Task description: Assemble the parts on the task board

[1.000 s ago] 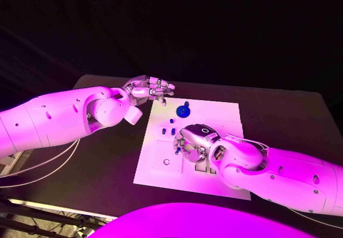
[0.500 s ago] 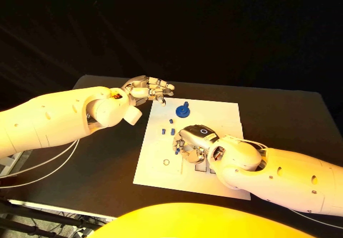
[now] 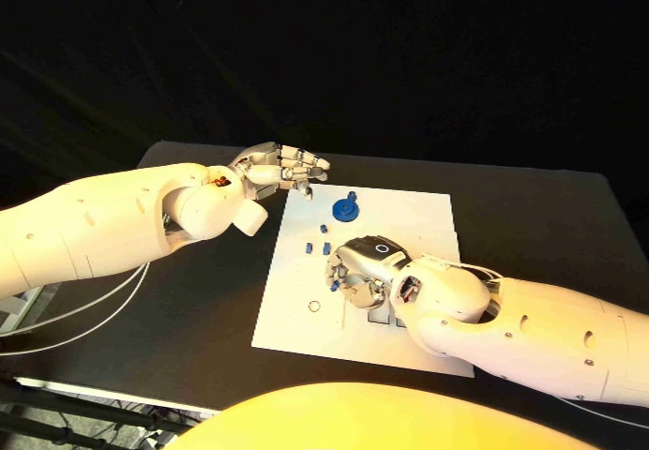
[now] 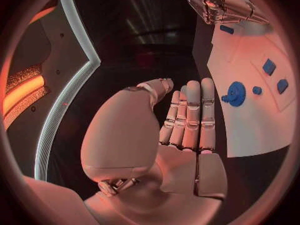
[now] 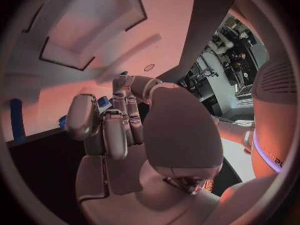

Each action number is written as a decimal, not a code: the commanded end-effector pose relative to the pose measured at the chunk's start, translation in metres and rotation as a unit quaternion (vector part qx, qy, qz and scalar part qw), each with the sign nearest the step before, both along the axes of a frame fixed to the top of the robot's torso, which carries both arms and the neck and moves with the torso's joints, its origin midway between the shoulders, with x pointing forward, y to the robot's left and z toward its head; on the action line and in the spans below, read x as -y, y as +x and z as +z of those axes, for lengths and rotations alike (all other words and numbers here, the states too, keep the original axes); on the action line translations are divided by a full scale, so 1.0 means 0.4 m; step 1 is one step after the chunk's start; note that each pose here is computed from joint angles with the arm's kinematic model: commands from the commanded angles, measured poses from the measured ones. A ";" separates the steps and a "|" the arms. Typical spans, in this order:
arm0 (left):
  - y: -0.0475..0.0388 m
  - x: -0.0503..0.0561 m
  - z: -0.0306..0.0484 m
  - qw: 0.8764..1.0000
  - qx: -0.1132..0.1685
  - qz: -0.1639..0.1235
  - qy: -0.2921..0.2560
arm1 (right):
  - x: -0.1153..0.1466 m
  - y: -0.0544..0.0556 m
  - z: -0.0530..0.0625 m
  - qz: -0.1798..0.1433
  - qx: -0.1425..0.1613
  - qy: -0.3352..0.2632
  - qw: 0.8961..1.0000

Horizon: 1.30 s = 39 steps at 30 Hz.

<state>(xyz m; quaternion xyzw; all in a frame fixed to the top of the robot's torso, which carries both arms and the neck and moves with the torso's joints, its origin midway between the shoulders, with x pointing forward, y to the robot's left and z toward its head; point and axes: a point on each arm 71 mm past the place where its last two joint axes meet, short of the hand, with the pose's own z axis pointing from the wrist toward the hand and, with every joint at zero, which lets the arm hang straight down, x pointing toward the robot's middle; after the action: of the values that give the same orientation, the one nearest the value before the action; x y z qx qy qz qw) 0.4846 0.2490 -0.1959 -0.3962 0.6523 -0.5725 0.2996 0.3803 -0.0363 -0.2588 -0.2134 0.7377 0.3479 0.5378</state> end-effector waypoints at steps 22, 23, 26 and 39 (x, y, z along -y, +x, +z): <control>-0.002 0.003 0.004 1.000 0.003 -0.008 -0.003 | 0.007 0.000 -0.011 -0.001 -0.012 0.006 1.000; -0.002 0.003 0.004 1.000 0.003 -0.008 -0.003 | 0.008 0.000 -0.010 -0.002 -0.012 0.007 1.000; -0.002 0.002 0.004 1.000 0.004 -0.007 -0.003 | 0.014 0.000 -0.008 -0.006 -0.010 0.011 1.000; -0.003 -0.004 0.005 1.000 0.003 -0.006 -0.002 | 0.087 0.000 0.062 -0.035 -0.010 0.049 0.998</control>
<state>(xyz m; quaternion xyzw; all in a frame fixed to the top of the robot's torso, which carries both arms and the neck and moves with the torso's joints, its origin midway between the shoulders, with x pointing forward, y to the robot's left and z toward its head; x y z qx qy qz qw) 0.4840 0.2525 -0.1957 -0.3965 0.6530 -0.5704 0.3016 0.3795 -0.0692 -0.2383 -0.1757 0.7319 0.3572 0.5531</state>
